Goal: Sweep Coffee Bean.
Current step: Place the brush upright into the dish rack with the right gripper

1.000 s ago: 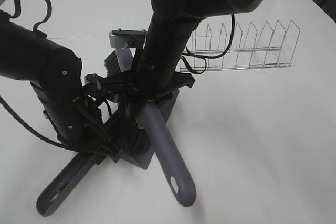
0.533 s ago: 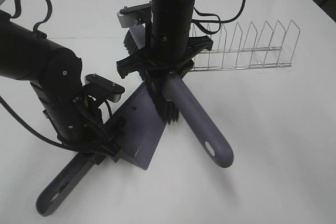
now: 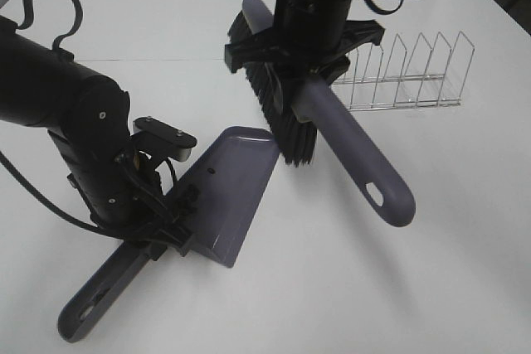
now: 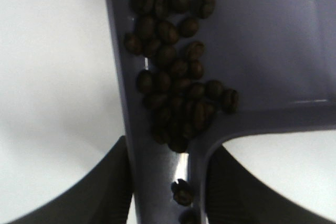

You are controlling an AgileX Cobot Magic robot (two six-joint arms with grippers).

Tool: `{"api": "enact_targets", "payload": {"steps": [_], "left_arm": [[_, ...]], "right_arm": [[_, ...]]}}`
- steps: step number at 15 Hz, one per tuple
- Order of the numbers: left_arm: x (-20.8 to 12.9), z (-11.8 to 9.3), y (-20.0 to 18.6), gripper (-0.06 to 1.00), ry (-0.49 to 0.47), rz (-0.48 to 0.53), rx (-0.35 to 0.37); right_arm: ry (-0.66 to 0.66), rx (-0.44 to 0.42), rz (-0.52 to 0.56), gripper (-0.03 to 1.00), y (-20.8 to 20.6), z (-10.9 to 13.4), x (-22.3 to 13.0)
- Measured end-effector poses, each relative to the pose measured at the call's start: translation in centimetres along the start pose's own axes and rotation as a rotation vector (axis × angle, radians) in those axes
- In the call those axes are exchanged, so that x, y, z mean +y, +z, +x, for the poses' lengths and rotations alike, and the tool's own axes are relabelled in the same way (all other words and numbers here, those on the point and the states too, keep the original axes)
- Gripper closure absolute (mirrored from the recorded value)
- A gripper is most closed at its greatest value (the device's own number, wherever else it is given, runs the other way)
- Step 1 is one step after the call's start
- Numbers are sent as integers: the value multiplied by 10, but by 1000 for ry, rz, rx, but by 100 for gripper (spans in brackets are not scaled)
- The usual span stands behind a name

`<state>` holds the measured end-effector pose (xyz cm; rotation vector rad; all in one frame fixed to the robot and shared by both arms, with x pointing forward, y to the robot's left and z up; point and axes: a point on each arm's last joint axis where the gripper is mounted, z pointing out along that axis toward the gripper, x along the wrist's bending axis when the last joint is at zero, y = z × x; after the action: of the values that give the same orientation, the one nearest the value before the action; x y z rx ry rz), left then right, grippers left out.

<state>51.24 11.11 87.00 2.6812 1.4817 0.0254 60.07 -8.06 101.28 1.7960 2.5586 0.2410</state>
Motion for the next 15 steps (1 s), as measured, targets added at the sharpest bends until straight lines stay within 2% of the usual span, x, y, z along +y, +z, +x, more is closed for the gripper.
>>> {"api": "enact_targets", "payload": {"steps": [2, 7, 10, 11, 15], "left_arm": [[0, 0, 0, 61, -7, 0, 0], [0, -1, 0, 61, -30, 1, -8], [0, -1, 0, 61, -38, 1, -11], [0, -1, 0, 61, -46, 2, -11], [-1, -1, 0, 61, -47, 8, -11]], "right_arm": [[49, 51, -1, 68, -14, -25, -8], [195, 27, 123, 68, -6, -97, -56], [285, -11, 217, 68, 12, -135, -81], [265, -73, 235, 68, 15, -151, -85], [233, -65, 340, 68, 53, -157, -83]]}}
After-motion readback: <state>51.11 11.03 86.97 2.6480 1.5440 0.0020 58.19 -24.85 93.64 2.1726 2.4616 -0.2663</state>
